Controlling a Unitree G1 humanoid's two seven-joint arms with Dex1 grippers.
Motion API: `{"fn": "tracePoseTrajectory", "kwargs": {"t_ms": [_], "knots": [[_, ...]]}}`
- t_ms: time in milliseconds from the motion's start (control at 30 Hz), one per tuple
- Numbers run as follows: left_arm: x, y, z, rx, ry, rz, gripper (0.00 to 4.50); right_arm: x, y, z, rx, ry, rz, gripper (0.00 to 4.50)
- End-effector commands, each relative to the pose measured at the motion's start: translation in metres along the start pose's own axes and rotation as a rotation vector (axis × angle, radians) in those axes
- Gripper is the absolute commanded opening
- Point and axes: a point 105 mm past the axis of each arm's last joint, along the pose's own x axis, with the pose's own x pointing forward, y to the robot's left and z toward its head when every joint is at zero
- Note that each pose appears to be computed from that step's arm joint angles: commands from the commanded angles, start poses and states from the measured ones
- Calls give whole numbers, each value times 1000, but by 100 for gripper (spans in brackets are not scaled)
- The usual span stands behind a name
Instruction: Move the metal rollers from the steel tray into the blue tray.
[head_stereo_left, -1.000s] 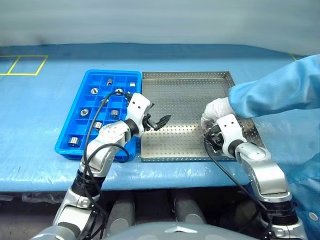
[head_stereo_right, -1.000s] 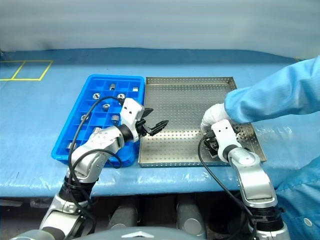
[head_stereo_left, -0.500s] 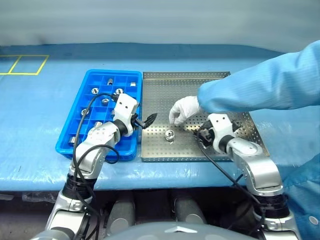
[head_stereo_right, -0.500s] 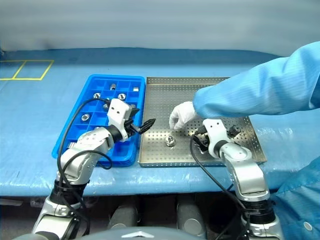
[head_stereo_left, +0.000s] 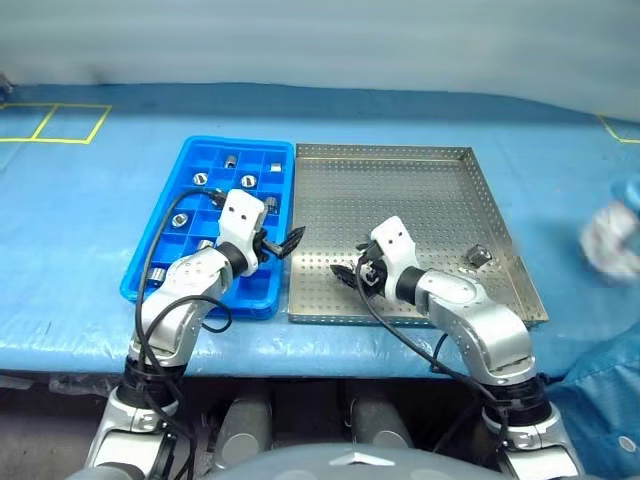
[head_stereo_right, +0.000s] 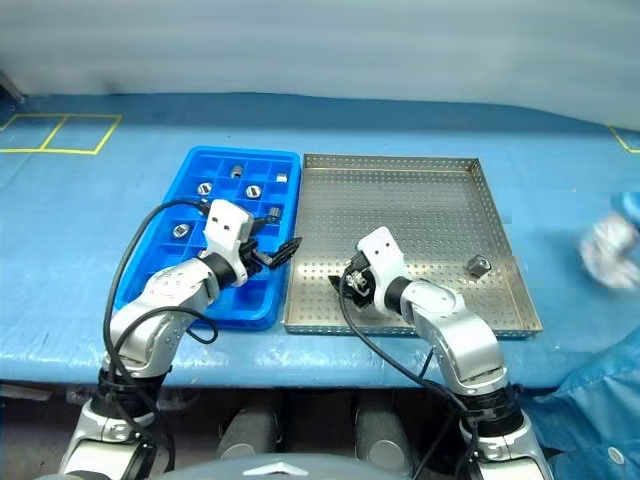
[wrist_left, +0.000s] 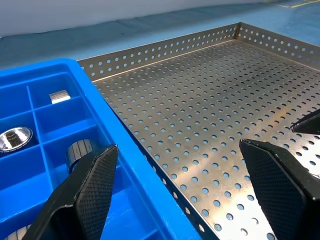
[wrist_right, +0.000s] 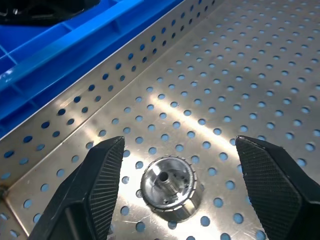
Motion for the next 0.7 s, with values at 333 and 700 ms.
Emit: {"fn": "tracePoseTrajectory", "kwargs": {"t_ms": [333, 700], "knots": [[-6, -2, 16, 35, -45, 4, 424, 8, -13, -9, 6, 29, -71, 218], [-37, 29, -2, 32, 66, 155, 424, 12, 11, 45, -112, -119, 55, 169]]}}
